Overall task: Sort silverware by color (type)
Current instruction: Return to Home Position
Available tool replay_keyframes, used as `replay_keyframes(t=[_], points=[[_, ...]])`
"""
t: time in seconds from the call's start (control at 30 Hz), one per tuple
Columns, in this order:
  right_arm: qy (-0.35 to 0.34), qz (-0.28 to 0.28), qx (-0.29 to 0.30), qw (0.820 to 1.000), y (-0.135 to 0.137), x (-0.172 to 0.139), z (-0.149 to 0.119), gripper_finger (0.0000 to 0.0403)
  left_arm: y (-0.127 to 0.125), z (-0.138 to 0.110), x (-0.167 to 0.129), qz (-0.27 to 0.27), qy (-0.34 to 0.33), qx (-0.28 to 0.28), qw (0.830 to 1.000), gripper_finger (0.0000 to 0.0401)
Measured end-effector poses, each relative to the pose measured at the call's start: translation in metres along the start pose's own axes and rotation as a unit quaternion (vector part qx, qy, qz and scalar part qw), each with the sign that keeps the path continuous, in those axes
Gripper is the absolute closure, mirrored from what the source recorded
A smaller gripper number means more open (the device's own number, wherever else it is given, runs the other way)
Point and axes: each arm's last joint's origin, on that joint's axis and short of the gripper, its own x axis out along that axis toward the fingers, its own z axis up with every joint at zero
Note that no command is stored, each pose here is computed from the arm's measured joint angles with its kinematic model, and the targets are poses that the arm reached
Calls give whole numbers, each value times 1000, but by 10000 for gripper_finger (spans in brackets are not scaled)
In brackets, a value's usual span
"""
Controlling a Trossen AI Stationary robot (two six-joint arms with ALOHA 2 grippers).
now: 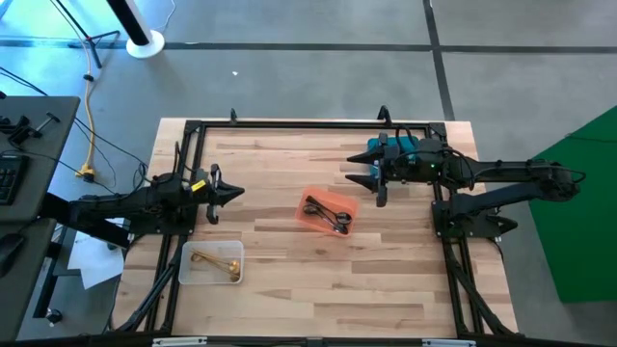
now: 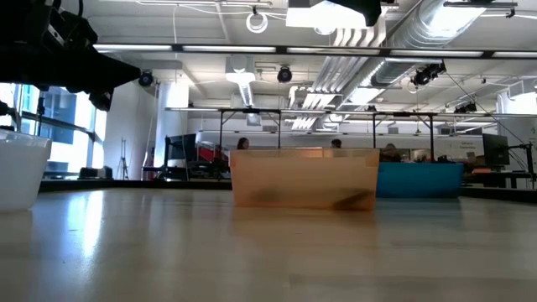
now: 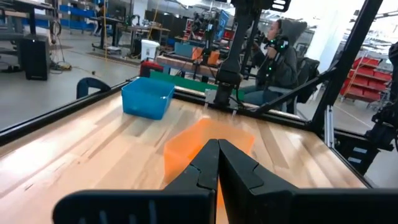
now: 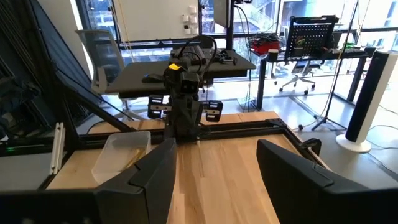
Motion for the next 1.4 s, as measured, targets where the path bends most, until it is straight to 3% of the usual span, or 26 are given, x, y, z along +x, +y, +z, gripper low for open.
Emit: replay_keyframes(t=[0.47, 0.63, 1.4], points=[[6, -44, -1, 999, -3, 0, -1, 194, 0, 0, 0, -2, 0, 0, 1000, 400], [8, -46, -26, 999, -3, 0, -1, 194, 0, 0, 0, -2, 0, 0, 1000, 400], [7, -47, -17, 999, -3, 0, -1, 194, 0, 0, 0, -2, -1, 0, 1000, 400]])
